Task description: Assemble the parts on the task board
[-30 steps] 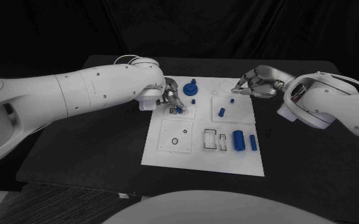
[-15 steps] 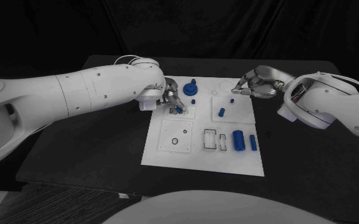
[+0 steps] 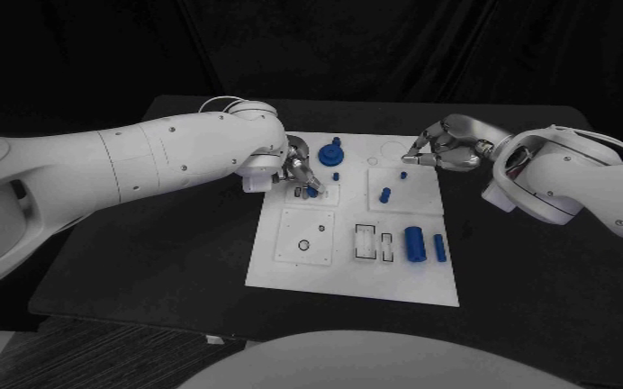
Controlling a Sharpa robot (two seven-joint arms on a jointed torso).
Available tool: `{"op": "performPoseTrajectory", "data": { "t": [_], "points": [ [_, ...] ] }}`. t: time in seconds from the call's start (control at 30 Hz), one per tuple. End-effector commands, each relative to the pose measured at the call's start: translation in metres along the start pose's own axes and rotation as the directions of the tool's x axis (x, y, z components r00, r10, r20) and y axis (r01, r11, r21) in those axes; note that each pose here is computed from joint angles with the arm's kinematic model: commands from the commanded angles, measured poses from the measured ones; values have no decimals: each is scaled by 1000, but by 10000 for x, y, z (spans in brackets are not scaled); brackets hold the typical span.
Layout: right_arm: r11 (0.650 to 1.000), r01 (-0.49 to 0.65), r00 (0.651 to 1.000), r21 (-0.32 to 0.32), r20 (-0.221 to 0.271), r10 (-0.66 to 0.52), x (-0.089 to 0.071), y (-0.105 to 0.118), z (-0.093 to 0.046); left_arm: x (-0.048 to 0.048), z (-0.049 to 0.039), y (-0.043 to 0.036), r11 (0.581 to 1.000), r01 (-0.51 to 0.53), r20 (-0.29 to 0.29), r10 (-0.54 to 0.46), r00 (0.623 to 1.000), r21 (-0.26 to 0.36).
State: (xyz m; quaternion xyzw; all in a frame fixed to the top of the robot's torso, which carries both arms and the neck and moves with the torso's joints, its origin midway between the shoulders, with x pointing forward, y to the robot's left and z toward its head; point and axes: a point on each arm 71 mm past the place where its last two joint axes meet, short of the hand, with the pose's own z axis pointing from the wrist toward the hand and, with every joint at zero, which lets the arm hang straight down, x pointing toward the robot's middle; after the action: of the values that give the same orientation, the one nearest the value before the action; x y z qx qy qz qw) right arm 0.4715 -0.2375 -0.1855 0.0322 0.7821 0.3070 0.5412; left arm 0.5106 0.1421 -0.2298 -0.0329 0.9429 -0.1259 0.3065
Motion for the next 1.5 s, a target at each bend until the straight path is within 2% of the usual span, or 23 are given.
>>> {"op": "performPoseTrajectory", "data": {
  "t": [0.03,0.83,1.5],
  "points": [
    [1000,0,1000,14,-11,0,18,-15,0,67,26,-10,1000,-7,-29,7,1000,6],
    [1000,0,1000,16,-15,0,24,-20,-4,91,51,2,1000,-13,-46,13,999,-1],
    [1000,-1,1000,21,-20,1,37,-35,-10,95,53,17,1000,-3,-37,4,999,3]
  ]
}}
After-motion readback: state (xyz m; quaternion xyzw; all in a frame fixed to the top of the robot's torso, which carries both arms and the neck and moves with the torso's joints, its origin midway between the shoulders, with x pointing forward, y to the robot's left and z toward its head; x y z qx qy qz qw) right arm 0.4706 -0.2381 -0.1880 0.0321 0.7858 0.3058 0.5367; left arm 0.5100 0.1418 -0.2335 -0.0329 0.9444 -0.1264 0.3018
